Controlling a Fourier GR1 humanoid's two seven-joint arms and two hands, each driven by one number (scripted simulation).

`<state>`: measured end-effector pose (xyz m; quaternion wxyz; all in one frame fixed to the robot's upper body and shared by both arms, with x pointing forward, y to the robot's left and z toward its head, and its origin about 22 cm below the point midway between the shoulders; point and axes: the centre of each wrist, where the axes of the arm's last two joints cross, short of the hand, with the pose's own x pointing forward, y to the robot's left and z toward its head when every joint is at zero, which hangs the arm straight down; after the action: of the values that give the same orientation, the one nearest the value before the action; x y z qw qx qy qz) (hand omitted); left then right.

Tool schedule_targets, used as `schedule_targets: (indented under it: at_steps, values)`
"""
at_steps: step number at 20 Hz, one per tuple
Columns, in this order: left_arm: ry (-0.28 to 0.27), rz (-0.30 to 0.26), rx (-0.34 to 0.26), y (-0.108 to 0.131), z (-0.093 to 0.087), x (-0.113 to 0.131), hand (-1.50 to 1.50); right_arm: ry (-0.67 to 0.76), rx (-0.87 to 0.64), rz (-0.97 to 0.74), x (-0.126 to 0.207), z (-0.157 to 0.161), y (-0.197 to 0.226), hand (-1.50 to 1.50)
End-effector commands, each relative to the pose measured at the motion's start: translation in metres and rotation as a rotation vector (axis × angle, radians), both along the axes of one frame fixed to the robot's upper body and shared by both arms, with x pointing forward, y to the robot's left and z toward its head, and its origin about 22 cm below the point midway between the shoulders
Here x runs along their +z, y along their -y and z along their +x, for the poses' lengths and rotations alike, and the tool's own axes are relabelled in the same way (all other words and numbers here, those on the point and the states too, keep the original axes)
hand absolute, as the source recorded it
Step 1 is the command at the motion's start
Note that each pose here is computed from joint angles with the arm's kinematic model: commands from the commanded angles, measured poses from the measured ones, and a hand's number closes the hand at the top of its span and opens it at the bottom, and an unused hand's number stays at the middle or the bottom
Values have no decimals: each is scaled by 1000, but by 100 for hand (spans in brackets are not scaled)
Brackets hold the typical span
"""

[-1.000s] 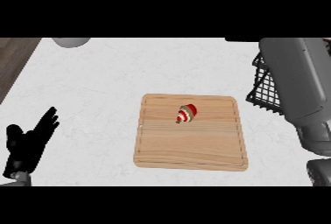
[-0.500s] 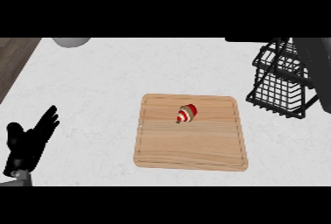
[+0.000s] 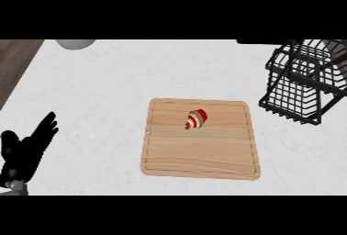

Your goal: Pick the can from the cutting board and place it in the tiered basket

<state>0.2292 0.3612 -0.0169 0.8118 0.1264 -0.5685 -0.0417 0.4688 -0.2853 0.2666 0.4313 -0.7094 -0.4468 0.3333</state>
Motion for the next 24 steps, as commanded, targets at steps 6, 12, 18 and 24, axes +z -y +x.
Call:
schedule_targets:
  at_steps: [6, 12, 18, 24]
  values:
    - [-7, -19, -28, 13, -2, 2, 0, -167, -80, 73, 5, 3, 16, 150]
    - [12, -4, -16, 8, 6, 6, 0, -405, -283, 206, -31, -3, 50, -150]
    - [-8, -14, 0, 13, -6, -4, 0, -254, -300, 356, -31, -7, 60, -150]
    - [-11, -15, 4, 2, -12, -5, 0, 17, -205, 412, 8, -8, 52, -150]
